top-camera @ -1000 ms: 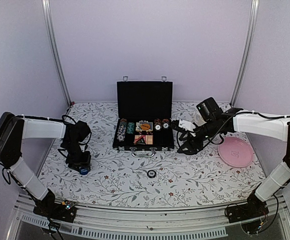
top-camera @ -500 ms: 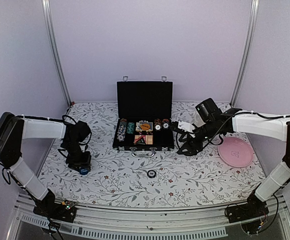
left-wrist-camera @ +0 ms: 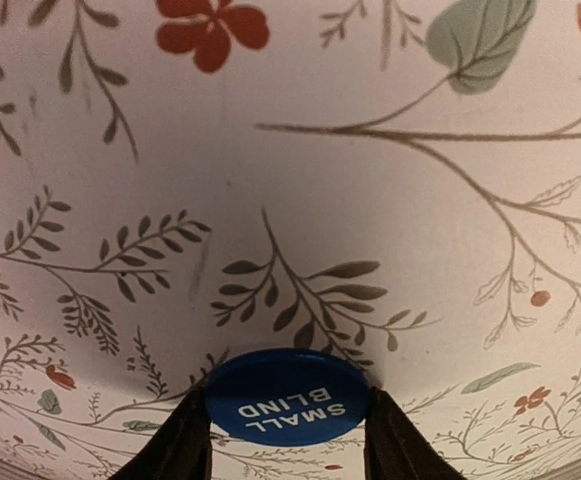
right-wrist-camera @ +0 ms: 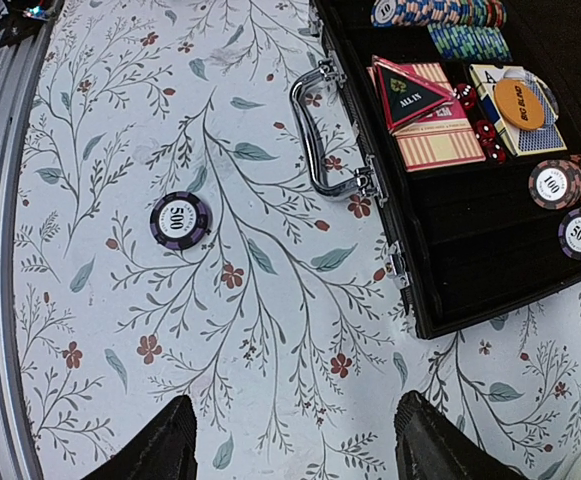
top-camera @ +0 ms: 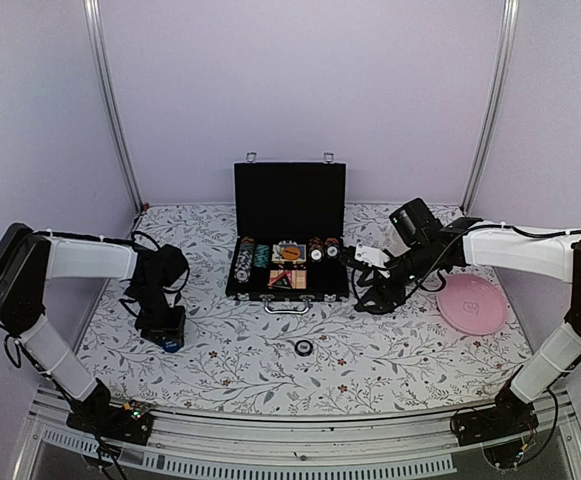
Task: Pack up texas hold em set
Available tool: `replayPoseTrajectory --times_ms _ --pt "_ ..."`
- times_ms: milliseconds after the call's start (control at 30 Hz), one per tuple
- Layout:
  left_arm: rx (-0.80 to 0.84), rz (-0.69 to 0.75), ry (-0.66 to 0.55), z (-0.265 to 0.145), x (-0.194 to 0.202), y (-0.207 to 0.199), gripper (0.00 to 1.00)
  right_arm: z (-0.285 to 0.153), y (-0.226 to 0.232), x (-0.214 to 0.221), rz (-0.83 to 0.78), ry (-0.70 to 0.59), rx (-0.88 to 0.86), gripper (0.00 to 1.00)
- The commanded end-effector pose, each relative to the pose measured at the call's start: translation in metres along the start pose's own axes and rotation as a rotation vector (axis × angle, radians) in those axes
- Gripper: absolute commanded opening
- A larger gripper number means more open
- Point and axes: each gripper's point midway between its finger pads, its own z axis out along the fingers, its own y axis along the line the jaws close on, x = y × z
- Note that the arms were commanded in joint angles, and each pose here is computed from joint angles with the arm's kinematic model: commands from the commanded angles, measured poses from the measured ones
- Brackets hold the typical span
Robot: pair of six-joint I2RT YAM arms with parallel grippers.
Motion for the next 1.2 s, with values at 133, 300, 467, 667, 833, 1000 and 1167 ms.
replayPoseTrajectory --times_ms 133,300,467,667,833,1000,1167 --pt "0.09 0.063 -0.05 -0.021 -0.019 -0.054 0.47 0.006 0.005 0.006 0.001 0.02 -0.024 0.63" --pt "0.178 0.068 -0.171 -0.058 -0.053 -0.093 0.47 0.006 0.005 0.006 0.003 0.022 -0.024 0.63" --pt "0.29 0.07 -0.314 -0.096 -0.103 -0.135 0.47 0.007 0.005 0.007 0.005 0.025 -0.027 0.64" --pt "0.404 0.133 -0.38 -0.108 -0.157 -0.198 0.48 0.008 0.006 0.008 0.01 0.028 -0.029 0.63" --pt "0.442 0.215 -0.336 -0.085 -0.172 -0.247 0.48 0.009 0.005 0.009 0.011 0.032 -0.025 0.64" --pt "0.443 0.253 -0.294 -0.065 -0.173 -0.268 0.48 0.01 0.004 0.011 0.013 0.04 -0.023 0.64" --pt "0.439 0.276 -0.262 -0.053 -0.164 -0.272 0.5 0.012 0.004 0.013 0.017 0.046 -0.027 0.64"
